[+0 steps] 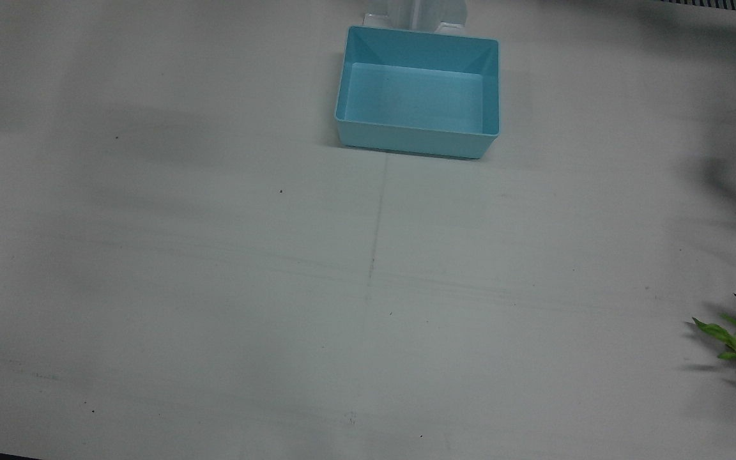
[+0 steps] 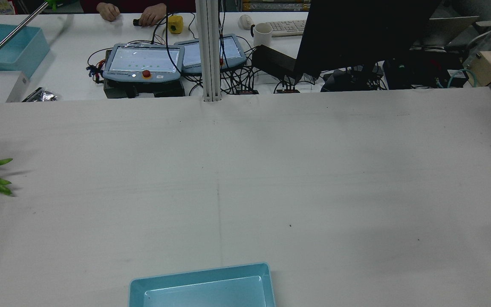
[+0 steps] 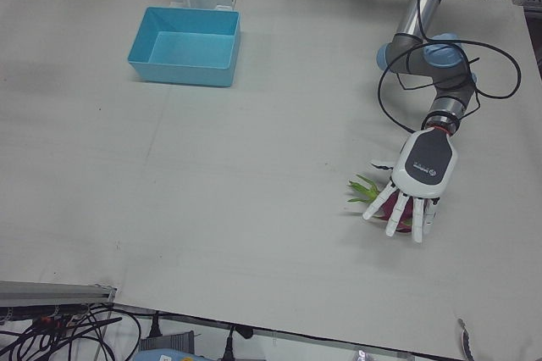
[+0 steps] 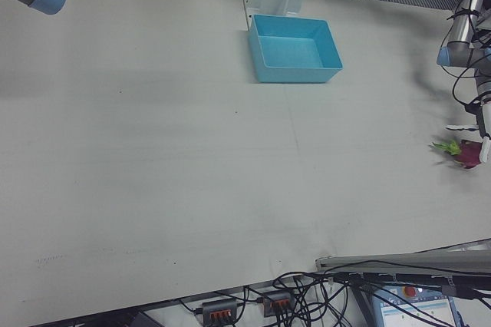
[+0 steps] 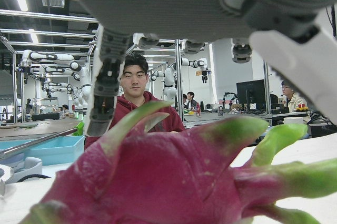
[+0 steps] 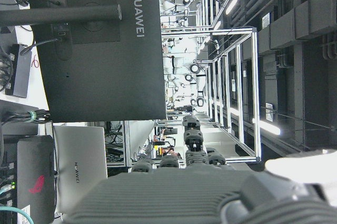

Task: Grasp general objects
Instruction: 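Open the left hand fingers around the dragon fruit, then close the left hand fingers to grasp the dragon fruit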

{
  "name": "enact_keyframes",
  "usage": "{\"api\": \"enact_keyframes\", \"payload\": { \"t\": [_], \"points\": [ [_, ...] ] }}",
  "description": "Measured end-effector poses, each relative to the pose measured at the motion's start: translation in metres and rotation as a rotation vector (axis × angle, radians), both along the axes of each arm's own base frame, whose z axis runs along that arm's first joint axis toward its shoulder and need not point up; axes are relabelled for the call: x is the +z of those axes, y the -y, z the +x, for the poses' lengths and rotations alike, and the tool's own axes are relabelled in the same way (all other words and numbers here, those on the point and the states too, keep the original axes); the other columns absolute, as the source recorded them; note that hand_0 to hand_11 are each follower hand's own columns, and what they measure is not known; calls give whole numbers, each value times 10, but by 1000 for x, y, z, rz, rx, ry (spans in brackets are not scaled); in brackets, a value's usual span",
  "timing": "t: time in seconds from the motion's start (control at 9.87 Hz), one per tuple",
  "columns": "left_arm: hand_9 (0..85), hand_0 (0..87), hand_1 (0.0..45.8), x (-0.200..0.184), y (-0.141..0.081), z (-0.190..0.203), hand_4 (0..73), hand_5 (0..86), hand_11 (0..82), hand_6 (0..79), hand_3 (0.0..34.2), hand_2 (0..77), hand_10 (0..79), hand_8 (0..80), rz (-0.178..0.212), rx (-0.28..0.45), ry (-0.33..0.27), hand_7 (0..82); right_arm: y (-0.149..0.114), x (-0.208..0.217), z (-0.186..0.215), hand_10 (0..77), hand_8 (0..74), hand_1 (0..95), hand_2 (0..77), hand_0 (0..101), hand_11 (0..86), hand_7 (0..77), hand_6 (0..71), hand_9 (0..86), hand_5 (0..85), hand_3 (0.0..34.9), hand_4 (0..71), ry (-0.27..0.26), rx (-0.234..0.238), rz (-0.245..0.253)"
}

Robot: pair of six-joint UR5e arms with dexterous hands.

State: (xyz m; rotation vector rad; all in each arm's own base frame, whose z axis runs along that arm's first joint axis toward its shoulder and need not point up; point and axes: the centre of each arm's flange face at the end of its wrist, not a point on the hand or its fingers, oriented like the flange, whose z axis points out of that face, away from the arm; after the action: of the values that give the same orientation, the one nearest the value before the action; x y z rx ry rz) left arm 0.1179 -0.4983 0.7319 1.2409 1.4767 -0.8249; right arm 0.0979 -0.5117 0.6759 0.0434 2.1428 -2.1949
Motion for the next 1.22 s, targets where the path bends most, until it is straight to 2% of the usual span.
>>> {"api": "enact_keyframes", "payload": {
  "t": [0.3,0.51,0.81,1.22],
  "points": [
    [11,503,0,1,2,9,5,22,11,5,300,11,654,16,41,0,24,44,0,0,0,0,0,60,16,0,11,0,0,11,0,0,0,0,0,0],
    [11,503,0,-1,14,25,5,27,11,5,300,11,654,16,46,10,34,44,0,0,0,0,0,60,16,0,11,0,0,11,0,0,0,0,0,0],
    [11,496,0,-2,28,38,5,27,11,5,300,11,654,16,36,16,44,44,0,0,0,0,0,60,16,0,11,0,0,11,0,0,0,0,0,0],
    [11,512,0,-1,29,38,5,22,11,5,300,11,654,16,-1,13,67,44,0,0,0,0,0,60,16,0,5,0,0,11,0,0,0,0,0,0]
  ]
}}
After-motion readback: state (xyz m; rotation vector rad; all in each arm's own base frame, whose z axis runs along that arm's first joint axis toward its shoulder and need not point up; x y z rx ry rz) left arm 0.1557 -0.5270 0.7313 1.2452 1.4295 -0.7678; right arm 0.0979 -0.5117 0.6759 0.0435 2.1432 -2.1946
